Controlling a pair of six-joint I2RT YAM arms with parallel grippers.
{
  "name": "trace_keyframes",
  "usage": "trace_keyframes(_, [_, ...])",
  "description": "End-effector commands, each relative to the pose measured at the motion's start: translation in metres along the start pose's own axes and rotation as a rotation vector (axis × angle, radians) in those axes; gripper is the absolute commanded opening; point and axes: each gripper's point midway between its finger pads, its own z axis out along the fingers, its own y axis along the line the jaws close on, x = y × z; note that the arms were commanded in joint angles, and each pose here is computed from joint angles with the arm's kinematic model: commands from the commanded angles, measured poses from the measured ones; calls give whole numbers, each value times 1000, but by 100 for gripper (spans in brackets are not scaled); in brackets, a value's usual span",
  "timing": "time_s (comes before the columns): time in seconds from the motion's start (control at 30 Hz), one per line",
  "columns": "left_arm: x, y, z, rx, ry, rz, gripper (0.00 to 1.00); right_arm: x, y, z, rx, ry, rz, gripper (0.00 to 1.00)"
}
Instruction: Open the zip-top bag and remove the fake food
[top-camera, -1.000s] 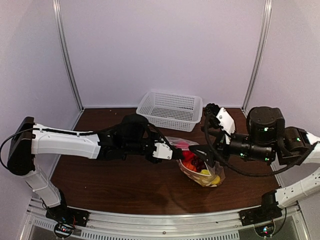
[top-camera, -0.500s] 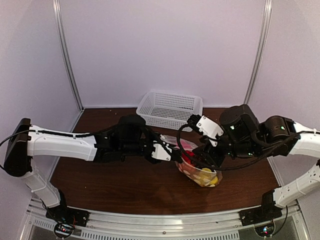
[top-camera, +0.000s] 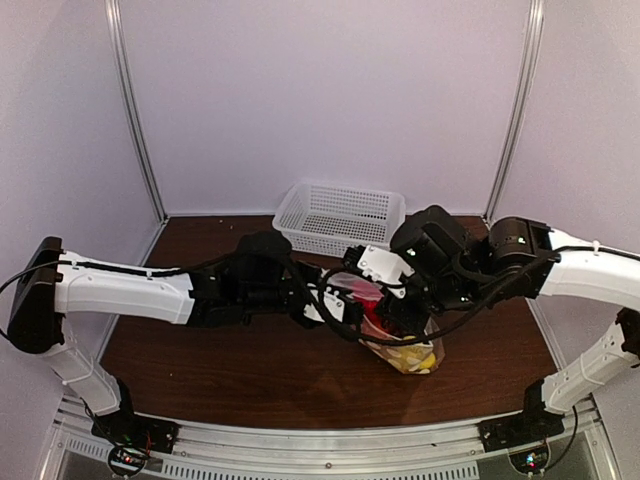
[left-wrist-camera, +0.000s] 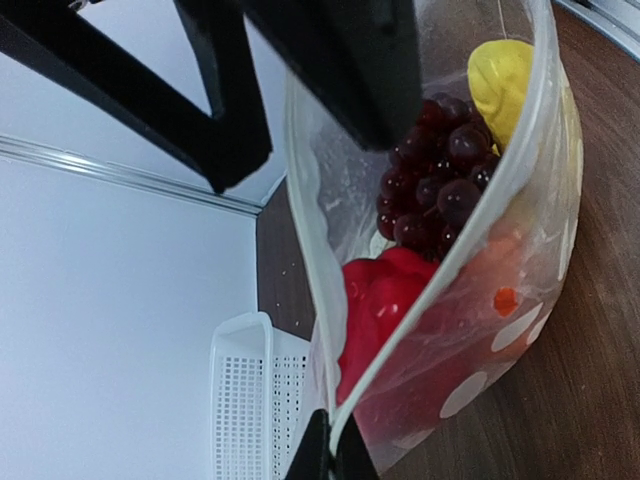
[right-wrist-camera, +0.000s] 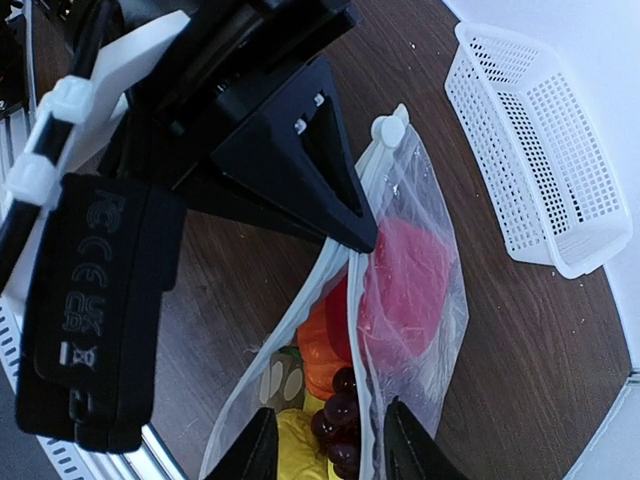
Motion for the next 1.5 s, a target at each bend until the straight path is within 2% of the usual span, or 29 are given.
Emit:
trace_keyframes(0.0, [-9,15,-6,-68,-25,19,0,4,-10,3,28,51,-33,35])
trace_keyframes(0.13, [-9,14,-7,-68,-18,27,0,8,-26,8,64,73,-4,24])
trace_keyframes(0.27, [-7,13,-6,-71,-8,33,0,9,-36,8,80,77,24,7])
trace_keyframes(0.3, [-5,12,-4,-72,1,34,0,9,-34,9,72,76,29,0])
trace_keyframes(0.33, [-5,13,-4,-76,0,29,0,8,-33,10,64,72,35,0])
trace_keyframes(0.43, [1,25,-3,-136,37,-20,14,0,-31,11,44,17,86,0])
trace_keyframes(0.6, [-1,45,-21,-219,32,-173,37,-23,-27,18,-15,-145,244,0])
trace_keyframes(0.73, [-4,52,-52,-277,-13,-337,62,-39,-20,31,-66,-258,338,0])
trace_keyframes(0.87, [6,49,-77,-325,-15,-501,72,-61,-12,49,-122,-355,411,0])
trace_keyframes(1.03, [9,25,-78,-258,-34,-674,72,-92,-6,60,-187,-478,481,0])
trace_keyframes(1.23, [13,4,-74,-245,-95,-824,66,-89,-7,67,-183,-523,547,0])
trace_keyframes(1.37, [24,-5,-89,-319,-127,-875,65,-79,-6,69,-191,-537,572,0])
trace_keyframes(1.47, [27,-17,-87,-286,-109,-844,63,-68,-3,70,-194,-532,577,0])
